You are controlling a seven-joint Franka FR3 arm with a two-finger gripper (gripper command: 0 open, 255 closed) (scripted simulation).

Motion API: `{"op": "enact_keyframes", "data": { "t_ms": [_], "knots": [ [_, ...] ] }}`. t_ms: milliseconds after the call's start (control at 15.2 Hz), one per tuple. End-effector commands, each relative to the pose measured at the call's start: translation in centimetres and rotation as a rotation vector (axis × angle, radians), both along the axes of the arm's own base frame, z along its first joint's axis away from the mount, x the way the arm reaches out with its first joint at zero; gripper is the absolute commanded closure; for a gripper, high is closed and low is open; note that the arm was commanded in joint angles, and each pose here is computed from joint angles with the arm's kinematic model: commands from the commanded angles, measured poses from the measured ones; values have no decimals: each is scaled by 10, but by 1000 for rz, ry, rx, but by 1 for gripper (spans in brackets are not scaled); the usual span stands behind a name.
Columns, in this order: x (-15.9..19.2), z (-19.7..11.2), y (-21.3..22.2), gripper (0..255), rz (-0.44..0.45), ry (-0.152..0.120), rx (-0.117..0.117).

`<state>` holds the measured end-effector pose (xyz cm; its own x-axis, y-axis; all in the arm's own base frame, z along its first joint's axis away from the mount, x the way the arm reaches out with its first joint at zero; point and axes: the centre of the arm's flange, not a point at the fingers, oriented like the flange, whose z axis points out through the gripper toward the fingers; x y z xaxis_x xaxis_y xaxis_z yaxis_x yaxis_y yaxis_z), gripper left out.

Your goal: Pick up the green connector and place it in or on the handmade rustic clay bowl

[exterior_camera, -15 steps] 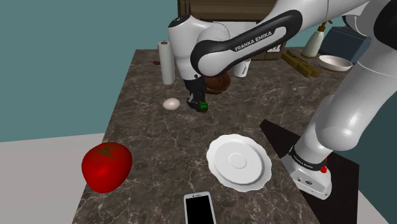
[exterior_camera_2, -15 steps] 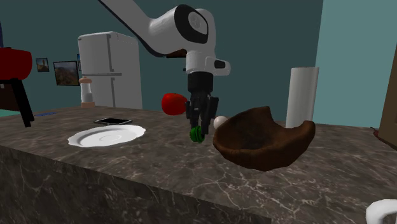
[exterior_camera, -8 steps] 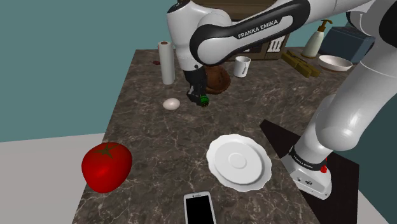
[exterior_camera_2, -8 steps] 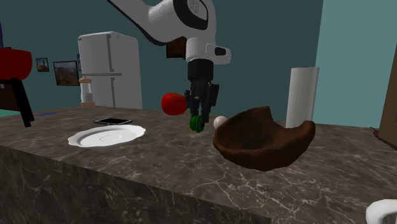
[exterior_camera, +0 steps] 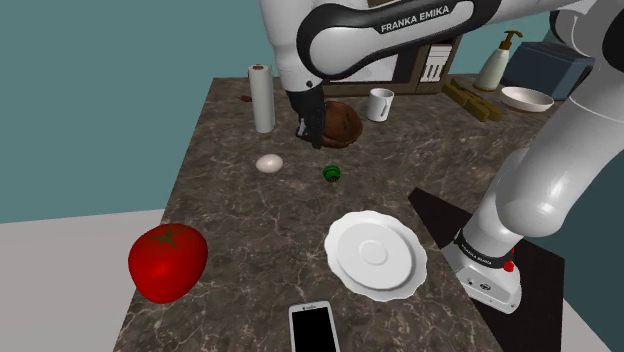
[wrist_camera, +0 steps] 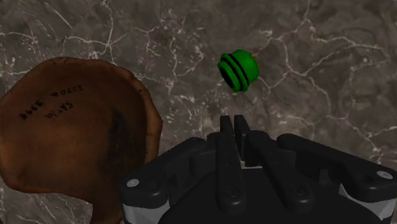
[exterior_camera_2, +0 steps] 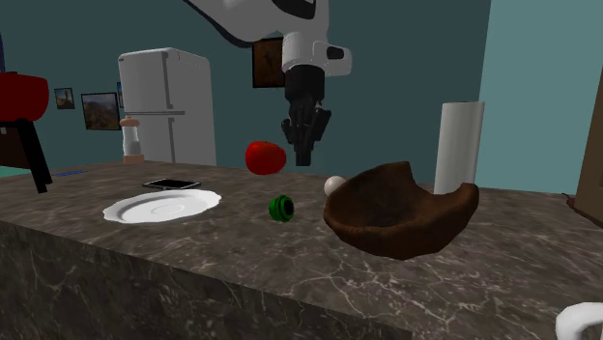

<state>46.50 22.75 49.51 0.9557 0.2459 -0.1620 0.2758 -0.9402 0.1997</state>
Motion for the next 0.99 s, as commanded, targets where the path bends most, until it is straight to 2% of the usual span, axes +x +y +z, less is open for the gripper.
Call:
{"op": "enact_keyframes", "data": {
  "t_ms": [0, 132, 198, 594, 924],
  "knots": [
    [0, 11, 0, 255, 0, 0, 0],
    [0, 11, -1, 255, 0, 0, 0],
    [0, 11, -1, 0, 0, 0, 0],
    [-30, -55, -28, 0, 93, 61, 146],
    [-34, -81, -31, 0, 93, 61, 146]
  ]
}}
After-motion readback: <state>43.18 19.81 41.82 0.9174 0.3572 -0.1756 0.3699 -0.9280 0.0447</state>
